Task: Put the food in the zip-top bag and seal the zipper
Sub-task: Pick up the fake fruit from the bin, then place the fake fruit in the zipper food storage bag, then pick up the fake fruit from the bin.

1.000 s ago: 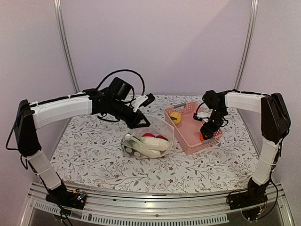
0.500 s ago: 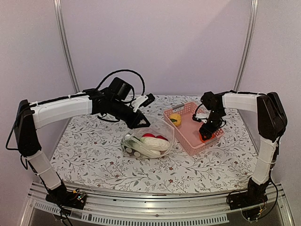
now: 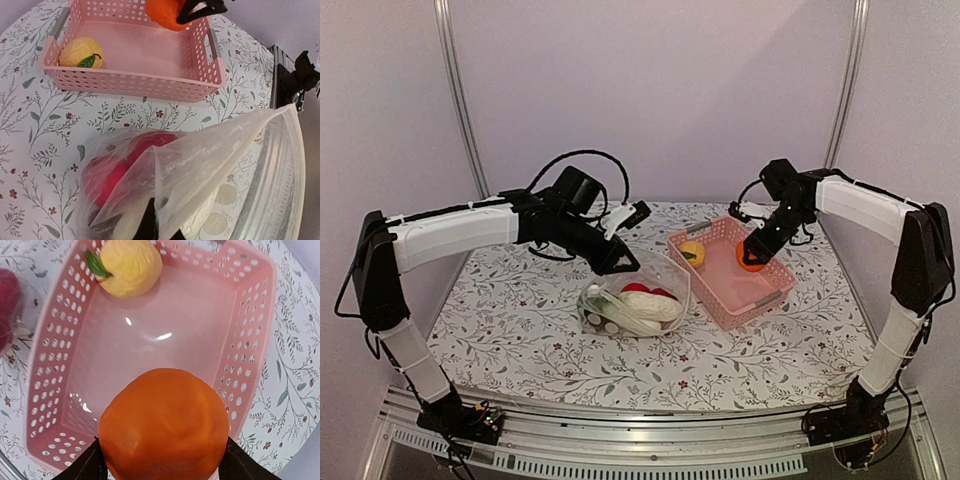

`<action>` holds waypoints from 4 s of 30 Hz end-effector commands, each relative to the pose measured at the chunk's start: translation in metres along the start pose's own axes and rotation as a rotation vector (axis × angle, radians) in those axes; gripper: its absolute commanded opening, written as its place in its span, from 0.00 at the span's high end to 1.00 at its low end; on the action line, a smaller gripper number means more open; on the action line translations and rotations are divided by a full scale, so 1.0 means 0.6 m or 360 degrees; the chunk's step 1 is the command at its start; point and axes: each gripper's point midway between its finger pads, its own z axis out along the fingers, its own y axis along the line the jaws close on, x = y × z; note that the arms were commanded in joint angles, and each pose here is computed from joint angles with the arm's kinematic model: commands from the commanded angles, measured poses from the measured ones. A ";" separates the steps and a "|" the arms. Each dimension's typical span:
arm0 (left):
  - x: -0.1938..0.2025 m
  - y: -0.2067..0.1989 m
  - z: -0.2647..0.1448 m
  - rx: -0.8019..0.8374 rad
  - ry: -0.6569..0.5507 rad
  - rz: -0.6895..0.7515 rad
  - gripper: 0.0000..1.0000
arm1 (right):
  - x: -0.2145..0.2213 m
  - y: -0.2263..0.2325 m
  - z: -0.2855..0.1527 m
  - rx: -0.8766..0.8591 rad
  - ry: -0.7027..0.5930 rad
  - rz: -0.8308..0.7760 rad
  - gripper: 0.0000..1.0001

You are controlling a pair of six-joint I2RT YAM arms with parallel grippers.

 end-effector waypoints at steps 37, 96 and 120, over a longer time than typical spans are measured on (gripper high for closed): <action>-0.028 -0.054 -0.043 0.0143 -0.0102 0.0065 1.00 | -0.118 0.442 -0.172 -0.0463 -0.0518 -0.1265 0.47; -0.013 -0.053 -0.025 0.0155 -0.0049 0.0057 1.00 | -0.155 -0.008 -0.210 -0.0253 -0.1012 -0.0191 0.01; -0.001 -0.046 -0.008 0.0143 -0.0005 0.0045 1.00 | -0.149 0.015 0.035 -0.0620 -0.0531 0.0017 0.09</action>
